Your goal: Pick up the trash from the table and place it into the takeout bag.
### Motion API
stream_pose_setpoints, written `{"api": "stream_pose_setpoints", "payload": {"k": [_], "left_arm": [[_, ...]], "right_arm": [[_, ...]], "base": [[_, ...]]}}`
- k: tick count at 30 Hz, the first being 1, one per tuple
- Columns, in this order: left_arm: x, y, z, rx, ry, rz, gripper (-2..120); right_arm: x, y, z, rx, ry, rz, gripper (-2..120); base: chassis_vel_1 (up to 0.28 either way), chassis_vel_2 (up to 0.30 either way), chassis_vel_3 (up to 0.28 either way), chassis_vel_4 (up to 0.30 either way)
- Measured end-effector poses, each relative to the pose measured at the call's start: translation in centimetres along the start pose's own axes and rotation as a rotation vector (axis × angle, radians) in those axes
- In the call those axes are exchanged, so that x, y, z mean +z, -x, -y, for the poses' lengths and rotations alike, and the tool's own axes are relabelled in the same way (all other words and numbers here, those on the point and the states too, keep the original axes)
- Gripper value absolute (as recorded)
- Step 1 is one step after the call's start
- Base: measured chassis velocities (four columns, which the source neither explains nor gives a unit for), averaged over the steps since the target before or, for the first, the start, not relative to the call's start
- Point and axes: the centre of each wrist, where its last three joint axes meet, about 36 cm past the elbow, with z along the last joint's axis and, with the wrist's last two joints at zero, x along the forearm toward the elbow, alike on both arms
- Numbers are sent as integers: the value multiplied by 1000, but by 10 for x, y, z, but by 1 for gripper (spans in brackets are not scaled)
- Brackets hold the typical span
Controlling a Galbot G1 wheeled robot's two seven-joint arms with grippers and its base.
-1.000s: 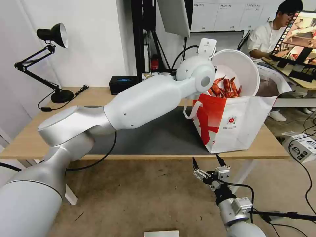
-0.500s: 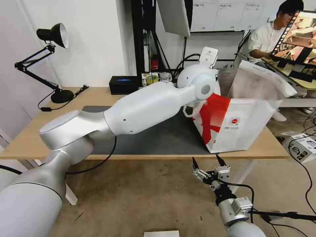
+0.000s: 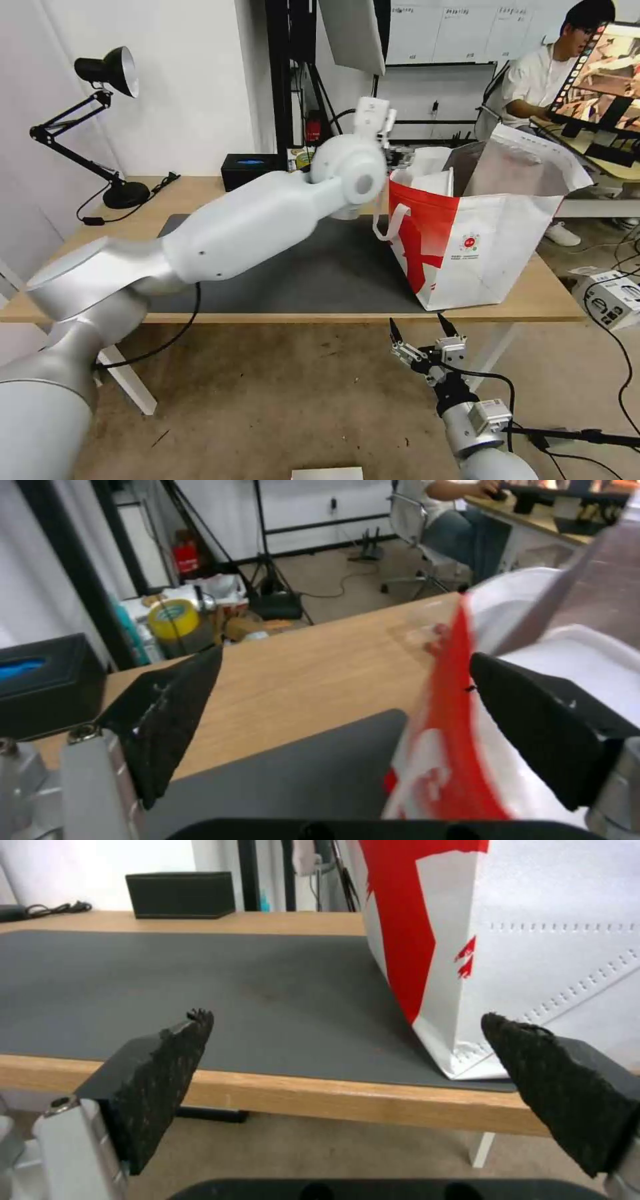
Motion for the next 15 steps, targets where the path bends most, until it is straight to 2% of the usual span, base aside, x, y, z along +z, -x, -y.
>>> {"api": "stream_pose_setpoints", "payload": {"k": [1, 2, 5, 6, 7, 9, 10, 12, 13, 14, 15], "left_arm": [[5, -3, -9, -8, -2, 10, 100], [5, -3, -9, -8, -2, 10, 100], [27, -13, -30, -9, -4, 44, 100], [27, -13, -30, -9, -4, 44, 100], [39, -17, -42, -16, -4, 61, 100], [74, -31, -74, -16, -15, 82, 100], [74, -31, -74, -16, -15, 82, 100], [104, -49, -107, -20, -41, 92, 100], [113, -57, -120, -18, -58, 110, 100], [113, -57, -120, -18, -58, 110, 100], [119, -64, -132, -22, -69, 131, 100]], "right_arm": [[0, 0, 0, 0, 0, 0, 100], [0, 0, 0, 0, 0, 0, 100], [0, 0, 0, 0, 0, 0, 100], [0, 0, 0, 0, 0, 0, 100], [0, 0, 0, 0, 0, 0, 100], [0, 0, 0, 0, 0, 0, 100], [0, 0, 0, 0, 0, 0, 100], [0, 0, 0, 0, 0, 0, 100], [0, 0, 0, 0, 0, 0, 100], [0, 0, 0, 0, 0, 0, 100], [0, 0, 0, 0, 0, 0, 100]], "base": [[0, 0, 0, 0], [0, 0, 0, 0], [0, 0, 0, 0], [0, 0, 0, 0], [0, 0, 0, 0], [0, 0, 0, 0], [0, 0, 0, 0], [0, 0, 0, 0], [0, 0, 0, 0], [0, 0, 0, 0], [0, 0, 0, 0]]}}
